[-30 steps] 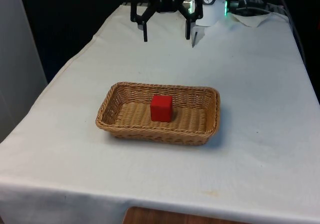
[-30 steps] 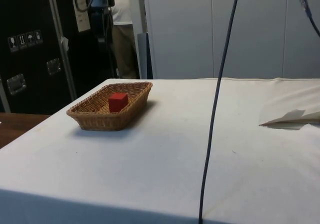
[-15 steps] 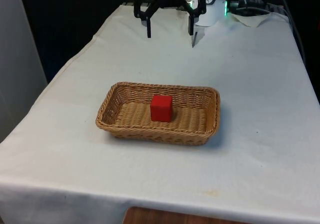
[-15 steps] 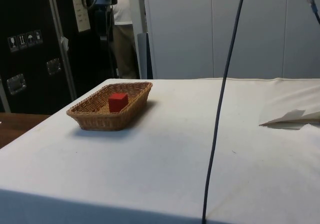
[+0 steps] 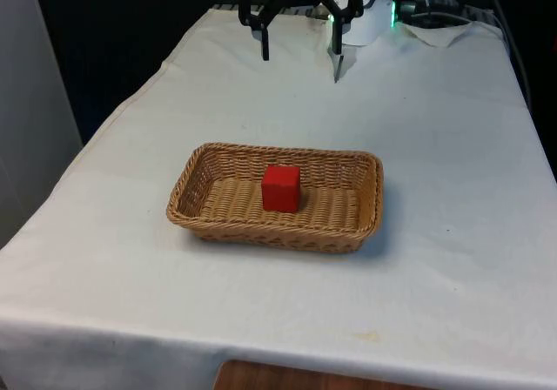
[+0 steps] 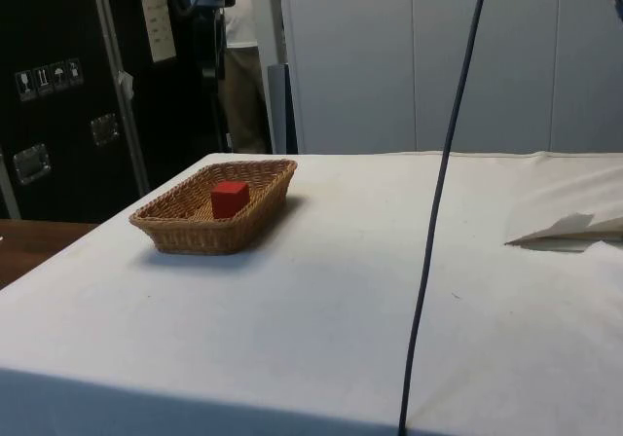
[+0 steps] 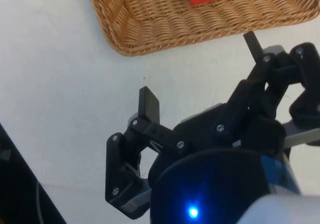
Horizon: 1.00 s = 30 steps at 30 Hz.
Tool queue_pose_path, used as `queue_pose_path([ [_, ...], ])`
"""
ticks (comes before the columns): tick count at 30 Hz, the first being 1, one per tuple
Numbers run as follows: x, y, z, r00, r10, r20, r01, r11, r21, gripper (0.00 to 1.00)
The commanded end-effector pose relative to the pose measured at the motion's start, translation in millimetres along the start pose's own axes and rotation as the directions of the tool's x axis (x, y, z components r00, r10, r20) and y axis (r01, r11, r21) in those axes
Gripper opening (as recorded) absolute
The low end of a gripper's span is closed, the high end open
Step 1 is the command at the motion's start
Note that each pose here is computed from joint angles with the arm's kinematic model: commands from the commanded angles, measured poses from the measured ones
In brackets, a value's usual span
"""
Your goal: Pick up the cube and place it into the basket.
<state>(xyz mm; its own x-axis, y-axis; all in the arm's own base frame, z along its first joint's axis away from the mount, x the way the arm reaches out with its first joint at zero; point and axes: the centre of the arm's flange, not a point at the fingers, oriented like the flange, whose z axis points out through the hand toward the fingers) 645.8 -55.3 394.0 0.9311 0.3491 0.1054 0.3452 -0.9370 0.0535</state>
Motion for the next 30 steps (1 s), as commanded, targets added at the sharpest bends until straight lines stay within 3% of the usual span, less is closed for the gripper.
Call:
queue_pose_path([
  [1,-0.2,-1.7,-0.7,1.0000,-0.003,-0.007,0.003,1.0000,-0.001,1.00],
  [11,-4.9,-2.4,-10.9,0.9998,-0.004,0.020,0.004,0.9999,0.010,1.00],
  [12,-2.8,-2.6,-9.7,0.9999,-0.004,0.013,0.004,0.9999,0.014,1.00],
  [20,-13.7,-3.1,-24.4,0.9986,0.012,0.052,-0.014,0.9992,0.039,1.00],
  [21,-11.4,-2.6,-22.3,0.9990,0.007,0.045,-0.009,0.9991,0.041,1.00],
  [26,-18.7,-4.6,-28.7,0.9967,0.030,0.075,-0.034,0.9980,0.053,1.00],
  [29,-18.1,-4.5,-28.8,0.9965,0.031,0.077,-0.036,0.9974,0.062,1.00],
  [30,-22.3,-5.5,-31.1,0.9952,0.043,0.088,-0.049,0.9969,0.061,1.00],
])
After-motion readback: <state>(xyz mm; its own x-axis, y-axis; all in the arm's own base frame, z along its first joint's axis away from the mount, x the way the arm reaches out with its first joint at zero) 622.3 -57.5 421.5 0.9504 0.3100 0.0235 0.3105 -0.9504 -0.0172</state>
